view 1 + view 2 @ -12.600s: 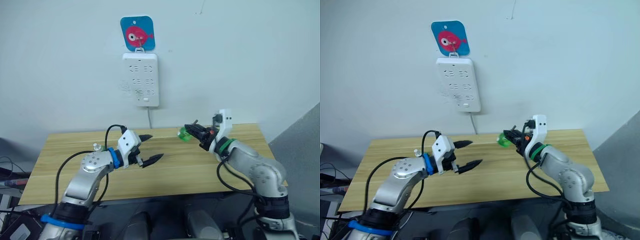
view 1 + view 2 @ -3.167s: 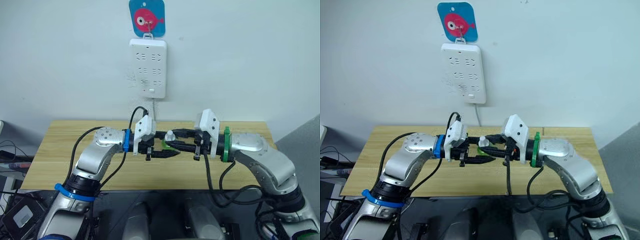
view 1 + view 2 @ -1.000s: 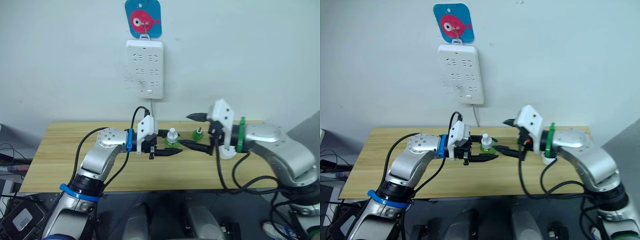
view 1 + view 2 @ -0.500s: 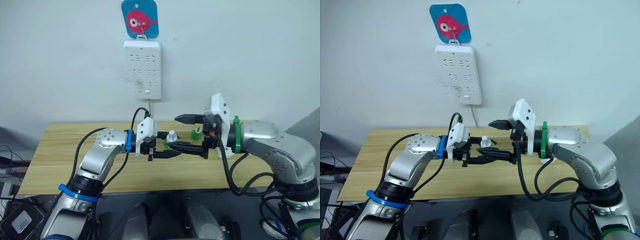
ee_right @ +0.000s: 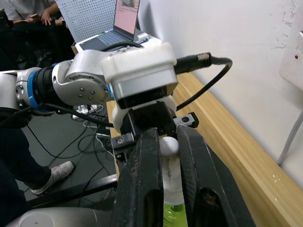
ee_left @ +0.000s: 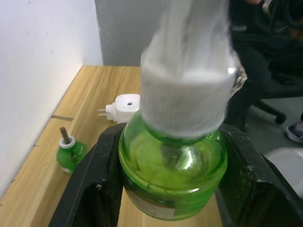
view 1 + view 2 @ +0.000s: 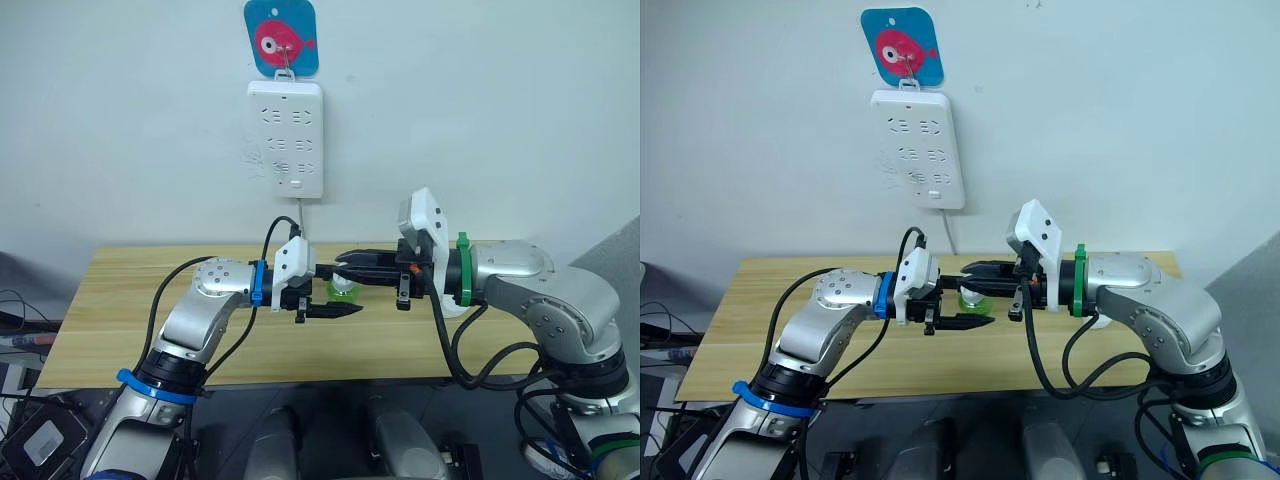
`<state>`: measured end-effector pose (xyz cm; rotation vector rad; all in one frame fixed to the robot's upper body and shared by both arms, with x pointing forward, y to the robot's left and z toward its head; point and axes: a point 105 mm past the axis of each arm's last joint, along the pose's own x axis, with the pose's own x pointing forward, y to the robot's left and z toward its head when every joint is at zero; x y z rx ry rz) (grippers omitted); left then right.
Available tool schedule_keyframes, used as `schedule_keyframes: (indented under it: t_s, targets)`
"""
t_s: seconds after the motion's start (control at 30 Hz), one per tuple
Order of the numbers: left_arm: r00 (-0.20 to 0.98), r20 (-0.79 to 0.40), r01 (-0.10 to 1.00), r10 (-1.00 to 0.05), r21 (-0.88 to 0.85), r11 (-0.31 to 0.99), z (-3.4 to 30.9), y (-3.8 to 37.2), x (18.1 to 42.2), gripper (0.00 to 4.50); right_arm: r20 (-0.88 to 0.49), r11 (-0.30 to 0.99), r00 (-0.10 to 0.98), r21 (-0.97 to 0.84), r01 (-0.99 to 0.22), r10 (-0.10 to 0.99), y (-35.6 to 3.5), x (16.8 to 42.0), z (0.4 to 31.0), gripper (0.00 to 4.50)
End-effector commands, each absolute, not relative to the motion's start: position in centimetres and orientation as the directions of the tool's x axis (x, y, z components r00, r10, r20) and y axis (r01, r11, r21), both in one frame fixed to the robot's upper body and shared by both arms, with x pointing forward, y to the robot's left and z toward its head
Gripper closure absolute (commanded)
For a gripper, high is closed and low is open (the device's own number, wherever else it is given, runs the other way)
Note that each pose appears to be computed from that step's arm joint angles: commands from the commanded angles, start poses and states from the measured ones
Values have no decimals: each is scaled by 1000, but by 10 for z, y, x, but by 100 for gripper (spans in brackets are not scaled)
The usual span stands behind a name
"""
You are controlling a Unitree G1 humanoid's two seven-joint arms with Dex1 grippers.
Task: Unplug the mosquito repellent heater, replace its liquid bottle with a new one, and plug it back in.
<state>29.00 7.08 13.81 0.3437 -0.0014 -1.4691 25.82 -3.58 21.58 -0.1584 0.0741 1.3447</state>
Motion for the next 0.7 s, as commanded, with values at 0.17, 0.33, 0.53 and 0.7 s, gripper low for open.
schedule_keyframes:
  t_s: [0.17, 0.33, 0.53, 0.7]
  targets:
    - [208, -340, 956, -917, 268, 117, 111, 94, 304, 221, -26, 320, 332, -201, -926, 943, -53, 267, 254, 436]
    - [267, -382, 952, -885, 250, 179, 100, 114, 306, 221, -43, 547, 576, -265, -794, 816, -77, 295, 199, 436]
    - [284, -376, 949, -882, 240, 204, 101, 116, 298, 221, -90, 691, 744, -313, -652, 662, -103, 315, 104, 436]
    - [289, -372, 949, -882, 234, 213, 103, 114, 292, 221, -117, 770, 810, -261, -583, 574, -112, 330, 58, 436]
